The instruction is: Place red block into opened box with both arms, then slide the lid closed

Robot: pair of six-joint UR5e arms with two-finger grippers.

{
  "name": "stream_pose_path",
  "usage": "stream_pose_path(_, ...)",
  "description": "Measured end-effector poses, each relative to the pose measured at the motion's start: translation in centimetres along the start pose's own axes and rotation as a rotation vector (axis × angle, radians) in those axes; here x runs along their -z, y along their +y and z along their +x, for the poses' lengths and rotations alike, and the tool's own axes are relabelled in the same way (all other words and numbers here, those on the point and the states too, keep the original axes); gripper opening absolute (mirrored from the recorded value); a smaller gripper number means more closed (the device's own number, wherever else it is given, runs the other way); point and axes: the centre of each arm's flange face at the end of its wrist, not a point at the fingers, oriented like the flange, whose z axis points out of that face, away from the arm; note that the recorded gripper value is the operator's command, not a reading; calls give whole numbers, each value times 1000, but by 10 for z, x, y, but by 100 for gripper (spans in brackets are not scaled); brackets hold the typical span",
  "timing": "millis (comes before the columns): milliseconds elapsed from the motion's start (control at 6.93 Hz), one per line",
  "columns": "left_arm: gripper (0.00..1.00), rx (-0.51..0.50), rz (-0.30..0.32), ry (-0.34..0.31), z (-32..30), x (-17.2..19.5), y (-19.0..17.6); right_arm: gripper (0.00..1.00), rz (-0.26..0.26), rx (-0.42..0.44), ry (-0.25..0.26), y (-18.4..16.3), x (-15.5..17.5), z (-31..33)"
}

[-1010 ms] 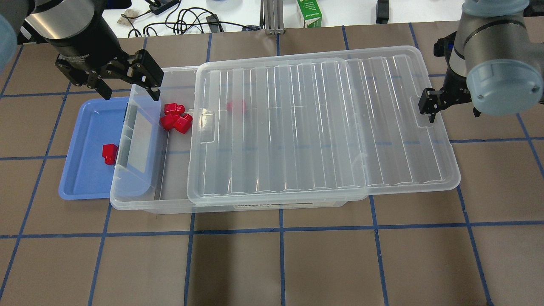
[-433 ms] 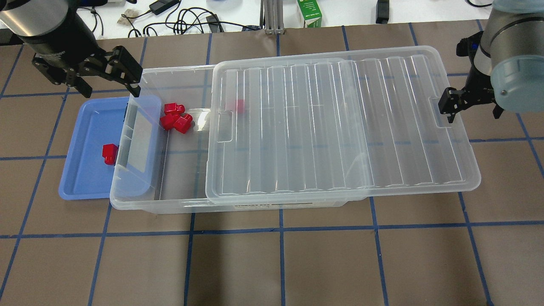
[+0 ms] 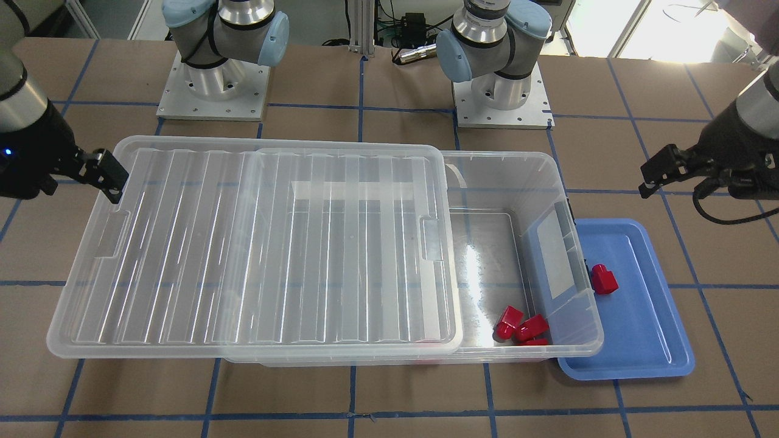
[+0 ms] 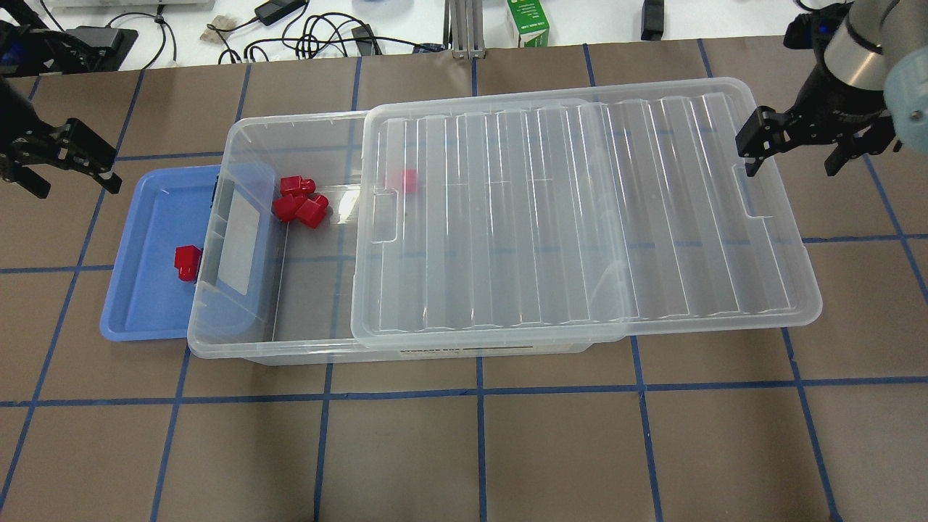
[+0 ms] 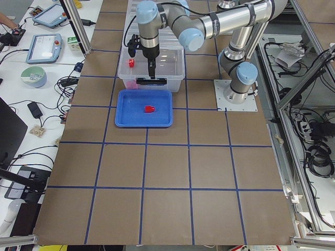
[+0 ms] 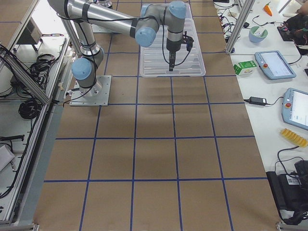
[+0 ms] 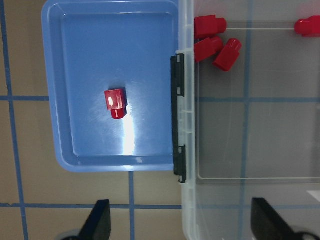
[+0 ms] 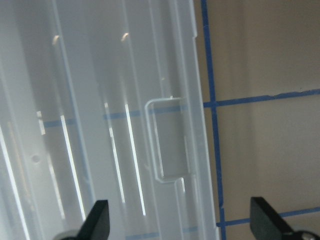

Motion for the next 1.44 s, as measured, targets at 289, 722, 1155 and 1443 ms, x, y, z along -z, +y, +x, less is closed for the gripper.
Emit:
stream_pose_path(289,100,-4,16,-9,-22,-68,-20,100,29,-7,-52,32,50,-59)
stream_pose_path(722,100,-12,2,-3,-35,-145,-39,100,43,8,-74,66,64,-131)
stream_pose_path(1155,94,-2,-23,10,-31,-211,-33,100,49,11,-64,67,66,-132)
stream_pose_path(1443,52,22,-15,13,-32,-236,-35,100,49,11,-62,67,66,-132)
